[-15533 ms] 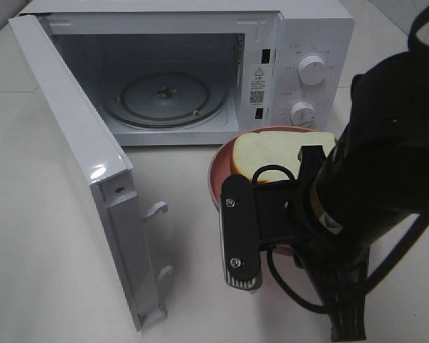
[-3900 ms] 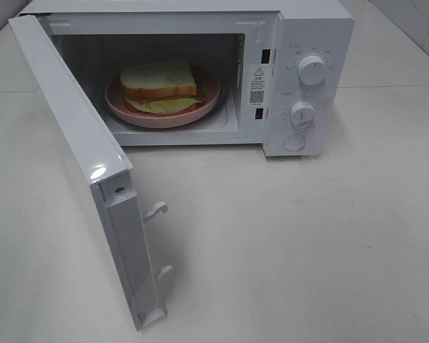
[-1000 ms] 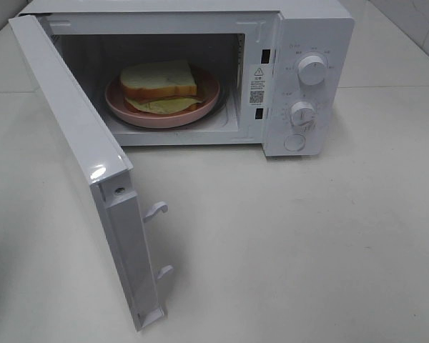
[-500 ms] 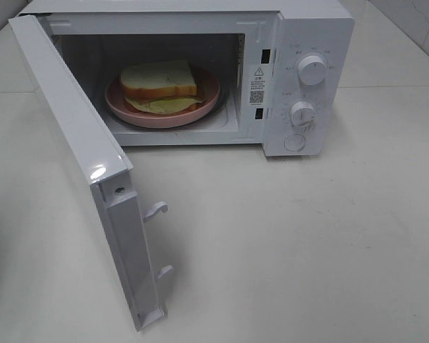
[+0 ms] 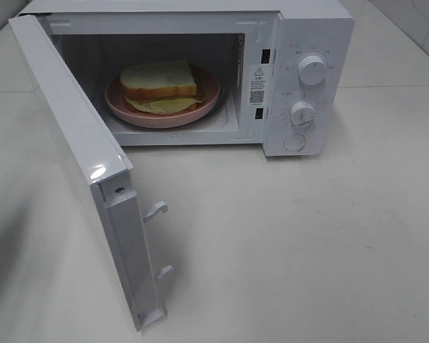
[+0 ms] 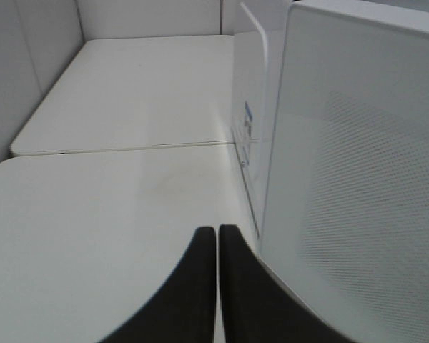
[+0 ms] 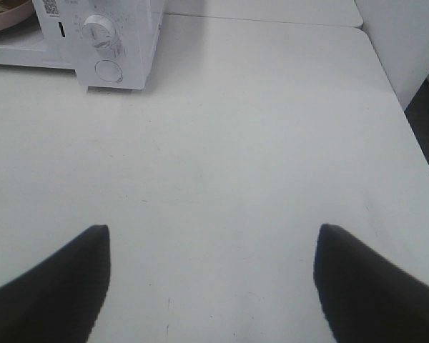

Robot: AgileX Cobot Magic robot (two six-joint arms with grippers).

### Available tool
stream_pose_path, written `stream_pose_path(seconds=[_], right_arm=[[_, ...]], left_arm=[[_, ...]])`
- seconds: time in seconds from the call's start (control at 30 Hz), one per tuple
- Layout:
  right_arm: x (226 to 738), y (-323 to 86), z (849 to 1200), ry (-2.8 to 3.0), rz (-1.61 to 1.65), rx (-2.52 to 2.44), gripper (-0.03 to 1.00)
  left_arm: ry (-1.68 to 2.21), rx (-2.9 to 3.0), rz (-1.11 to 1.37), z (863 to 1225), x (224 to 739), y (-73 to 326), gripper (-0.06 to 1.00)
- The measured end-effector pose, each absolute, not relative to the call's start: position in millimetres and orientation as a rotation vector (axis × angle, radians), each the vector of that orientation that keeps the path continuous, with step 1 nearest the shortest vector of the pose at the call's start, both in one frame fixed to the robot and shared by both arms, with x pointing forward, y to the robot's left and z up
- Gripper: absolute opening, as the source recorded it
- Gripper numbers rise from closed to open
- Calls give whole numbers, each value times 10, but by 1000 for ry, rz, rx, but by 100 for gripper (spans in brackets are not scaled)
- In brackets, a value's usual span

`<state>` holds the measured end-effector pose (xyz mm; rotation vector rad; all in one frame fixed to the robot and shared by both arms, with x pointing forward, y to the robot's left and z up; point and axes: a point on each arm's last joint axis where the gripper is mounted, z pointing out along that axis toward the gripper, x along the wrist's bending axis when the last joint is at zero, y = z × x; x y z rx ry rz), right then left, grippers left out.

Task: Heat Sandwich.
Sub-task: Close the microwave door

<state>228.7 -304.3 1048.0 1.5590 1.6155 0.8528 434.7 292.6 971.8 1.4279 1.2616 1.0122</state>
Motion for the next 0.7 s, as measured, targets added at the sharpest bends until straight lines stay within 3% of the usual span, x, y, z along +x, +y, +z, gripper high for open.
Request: stream_pose_path(seconds=[0.47, 0.7], right_arm=[[2287, -3043, 10480, 1615, 853, 1559, 76], [2287, -3043, 10480, 1615, 853, 1559, 76]], left_arm=[[1142, 1437, 848, 9499, 4759, 2763, 0], [1041, 1502, 744, 9422, 4929, 2438, 0]])
